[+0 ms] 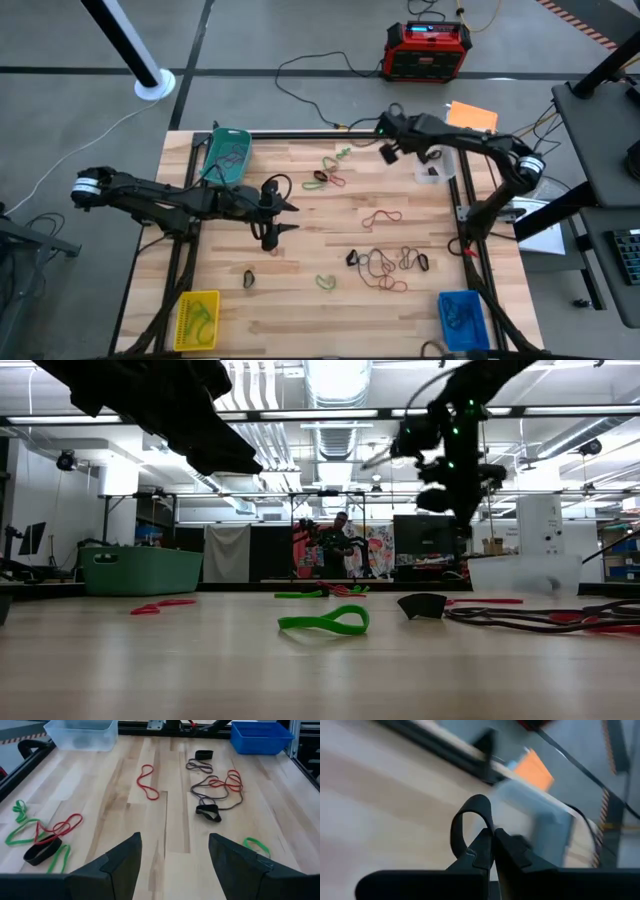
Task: Sort rubber bands into baskets
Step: Put the black rubber band into the transparent bin
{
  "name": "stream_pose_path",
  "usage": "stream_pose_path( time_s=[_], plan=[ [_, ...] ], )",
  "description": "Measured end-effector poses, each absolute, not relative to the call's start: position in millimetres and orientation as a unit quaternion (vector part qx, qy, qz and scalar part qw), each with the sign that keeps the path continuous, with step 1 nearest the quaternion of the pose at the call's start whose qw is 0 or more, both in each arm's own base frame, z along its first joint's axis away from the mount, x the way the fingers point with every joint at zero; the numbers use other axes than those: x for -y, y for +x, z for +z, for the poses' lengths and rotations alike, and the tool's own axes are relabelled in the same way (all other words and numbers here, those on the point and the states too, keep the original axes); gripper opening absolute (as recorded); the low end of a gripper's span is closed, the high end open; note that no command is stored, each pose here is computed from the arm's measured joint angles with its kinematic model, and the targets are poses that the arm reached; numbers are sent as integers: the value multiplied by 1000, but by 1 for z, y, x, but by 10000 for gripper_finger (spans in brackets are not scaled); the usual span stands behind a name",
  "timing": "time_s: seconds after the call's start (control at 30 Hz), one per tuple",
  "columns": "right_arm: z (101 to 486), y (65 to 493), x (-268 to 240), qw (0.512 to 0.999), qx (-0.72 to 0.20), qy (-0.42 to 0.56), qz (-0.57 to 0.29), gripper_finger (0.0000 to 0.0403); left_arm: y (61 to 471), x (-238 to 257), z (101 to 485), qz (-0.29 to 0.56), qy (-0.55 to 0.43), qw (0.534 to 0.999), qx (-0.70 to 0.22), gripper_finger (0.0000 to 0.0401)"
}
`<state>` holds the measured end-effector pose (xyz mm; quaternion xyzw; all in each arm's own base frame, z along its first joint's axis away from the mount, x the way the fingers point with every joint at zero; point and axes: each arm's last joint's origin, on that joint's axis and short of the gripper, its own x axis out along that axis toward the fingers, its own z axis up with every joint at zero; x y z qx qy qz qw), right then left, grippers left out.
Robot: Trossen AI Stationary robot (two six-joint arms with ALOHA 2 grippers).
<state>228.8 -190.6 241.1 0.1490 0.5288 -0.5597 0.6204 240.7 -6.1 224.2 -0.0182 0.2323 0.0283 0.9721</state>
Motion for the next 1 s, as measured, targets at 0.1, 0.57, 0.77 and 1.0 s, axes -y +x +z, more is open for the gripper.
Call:
stream_pose_path(
  time_s=[0.1, 0.57, 0.77, 1.0],
  plan=[
    [235, 209, 207, 576, -533, 168, -597, 9, 241, 6, 224, 37, -17, 972, -232, 215],
    [195, 185, 226, 484, -598, 200, -606, 9, 241, 5, 225, 38, -16, 972, -231, 215],
    [188, 188, 229, 483, -604, 197, -602, 9, 241, 5, 224, 39, -18, 972, -231, 215],
    [186, 190, 231, 489, -596, 198, -606, 21, 241, 5, 224, 39, -19, 972, -231, 215]
  ],
)
